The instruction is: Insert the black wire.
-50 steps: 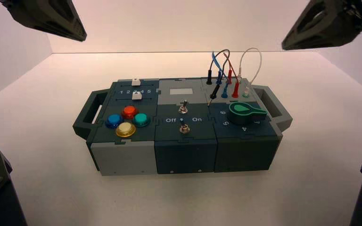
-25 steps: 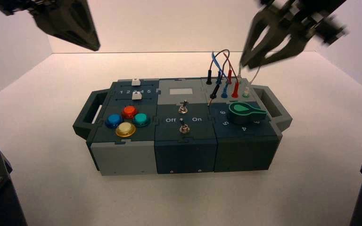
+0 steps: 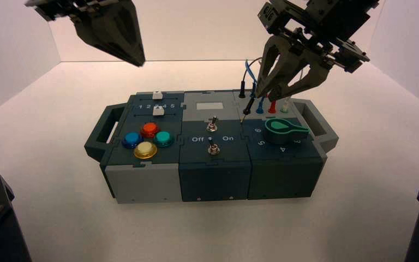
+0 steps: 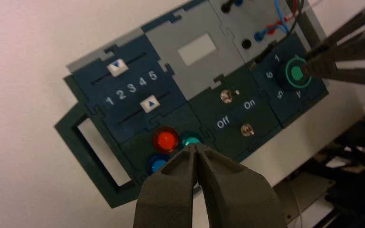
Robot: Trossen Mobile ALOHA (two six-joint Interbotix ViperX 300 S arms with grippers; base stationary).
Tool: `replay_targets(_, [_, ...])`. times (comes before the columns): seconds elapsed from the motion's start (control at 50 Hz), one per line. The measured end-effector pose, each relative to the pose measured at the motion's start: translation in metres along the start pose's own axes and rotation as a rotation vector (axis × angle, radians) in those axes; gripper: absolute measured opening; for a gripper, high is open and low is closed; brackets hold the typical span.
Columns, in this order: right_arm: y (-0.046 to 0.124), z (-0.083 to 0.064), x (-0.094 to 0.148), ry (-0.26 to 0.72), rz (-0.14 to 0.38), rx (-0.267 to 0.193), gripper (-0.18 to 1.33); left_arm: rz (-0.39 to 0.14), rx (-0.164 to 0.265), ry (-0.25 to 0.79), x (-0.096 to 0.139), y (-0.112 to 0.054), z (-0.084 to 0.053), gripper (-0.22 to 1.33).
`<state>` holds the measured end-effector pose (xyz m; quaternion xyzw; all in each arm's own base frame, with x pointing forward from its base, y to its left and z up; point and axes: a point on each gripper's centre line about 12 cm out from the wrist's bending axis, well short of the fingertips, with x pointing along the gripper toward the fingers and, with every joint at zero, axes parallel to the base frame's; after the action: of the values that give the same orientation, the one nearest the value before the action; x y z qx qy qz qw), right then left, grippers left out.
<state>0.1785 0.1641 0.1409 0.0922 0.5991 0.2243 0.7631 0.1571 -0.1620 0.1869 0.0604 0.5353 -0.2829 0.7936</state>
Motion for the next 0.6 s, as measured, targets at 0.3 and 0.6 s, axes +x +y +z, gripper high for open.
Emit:
replay_targets(0.3, [-0.002, 0.007, 0.011, -0.008, -0.010, 0.030, 0.70, -0.013, 0.027, 0.010, 0.004, -0.007, -0.001, -0.16])
replay_targets(0.6, [-0.003, 0.014, 0.024, -0.004, -0.029, 0.044, 0.70, -0.012, 0.027, 0.007, 0.004, -0.007, -0.001, -0.16])
